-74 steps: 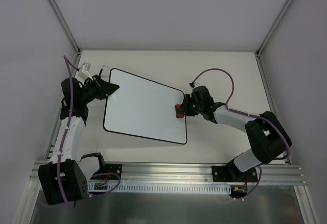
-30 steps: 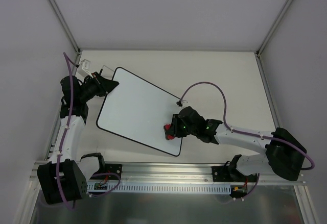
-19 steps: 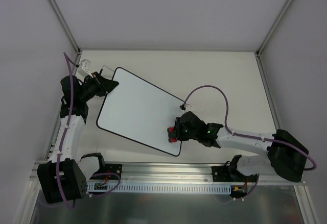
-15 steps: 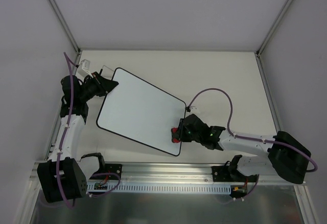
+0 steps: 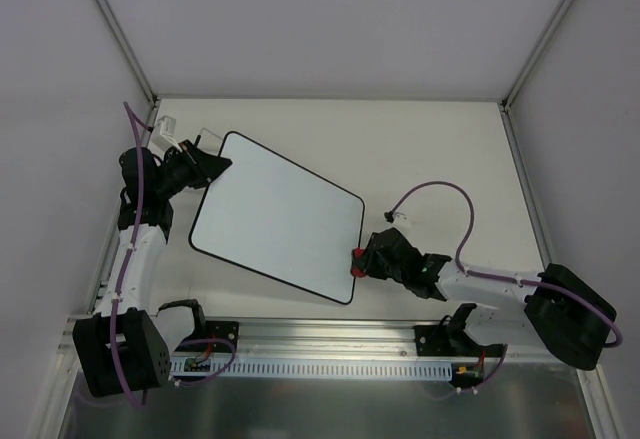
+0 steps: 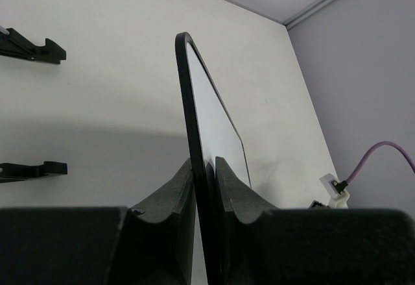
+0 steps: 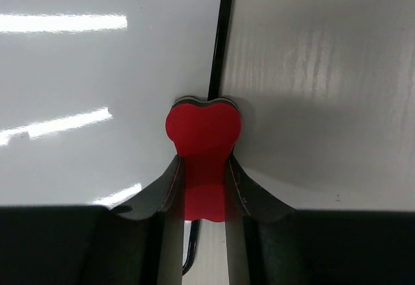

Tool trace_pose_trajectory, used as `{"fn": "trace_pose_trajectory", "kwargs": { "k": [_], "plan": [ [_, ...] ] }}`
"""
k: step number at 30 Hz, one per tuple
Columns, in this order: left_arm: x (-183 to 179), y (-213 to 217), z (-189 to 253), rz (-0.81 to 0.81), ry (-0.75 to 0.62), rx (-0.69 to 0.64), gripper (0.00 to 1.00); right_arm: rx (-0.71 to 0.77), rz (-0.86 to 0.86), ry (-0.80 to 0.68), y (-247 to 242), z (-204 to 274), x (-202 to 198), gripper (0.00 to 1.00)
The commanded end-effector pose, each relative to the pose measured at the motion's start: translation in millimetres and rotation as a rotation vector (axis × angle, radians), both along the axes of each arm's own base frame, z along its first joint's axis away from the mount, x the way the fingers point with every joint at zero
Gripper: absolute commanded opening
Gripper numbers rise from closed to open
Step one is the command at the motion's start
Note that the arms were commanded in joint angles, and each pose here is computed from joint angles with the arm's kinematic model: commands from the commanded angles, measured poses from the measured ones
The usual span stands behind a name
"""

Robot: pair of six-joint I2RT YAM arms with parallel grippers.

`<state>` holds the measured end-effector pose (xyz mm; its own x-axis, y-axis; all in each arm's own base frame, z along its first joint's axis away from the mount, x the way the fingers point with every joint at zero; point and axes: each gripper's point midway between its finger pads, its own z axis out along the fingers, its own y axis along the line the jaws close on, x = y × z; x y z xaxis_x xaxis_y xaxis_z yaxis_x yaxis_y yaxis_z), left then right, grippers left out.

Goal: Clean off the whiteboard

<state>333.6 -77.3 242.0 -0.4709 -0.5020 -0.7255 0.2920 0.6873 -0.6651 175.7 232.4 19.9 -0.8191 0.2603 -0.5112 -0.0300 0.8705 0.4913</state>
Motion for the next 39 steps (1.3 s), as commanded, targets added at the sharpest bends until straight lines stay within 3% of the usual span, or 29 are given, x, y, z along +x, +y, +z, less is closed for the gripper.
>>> {"fn": "trace_pose_trajectory", "kwargs": {
  "k": [1,7,11,17,21,24,28,33,39],
  "plan": [
    [3,-4,62,-0.031,-0.259,0.067,0.00,-0.134,-0.046,0.020,-35,-17,-5,0.00],
    [8,3,67,0.035,-0.243,0.040,0.00,-0.262,-0.196,-0.012,-90,8,21,0.02],
    [12,8,75,0.078,-0.252,0.033,0.00,-0.329,-0.304,-0.003,-131,18,36,0.16],
    [12,15,83,0.125,-0.272,0.036,0.00,-0.311,-0.330,0.121,-152,6,37,0.33],
    [14,24,81,0.195,-0.266,0.028,0.00,-0.264,-0.260,0.091,-137,23,46,0.75],
    [16,33,80,0.260,-0.258,0.017,0.00,-0.192,-0.222,0.039,-124,46,53,0.92],
    [18,41,78,0.313,-0.251,0.007,0.00,-0.121,-0.163,-0.024,-109,72,58,0.96],
    [21,55,68,0.414,-0.218,-0.021,0.00,0.013,0.019,0.039,-60,76,38,0.97],
    [21,63,56,0.468,-0.192,-0.031,0.00,0.135,0.085,0.089,5,71,19,0.99]
  ]
}}
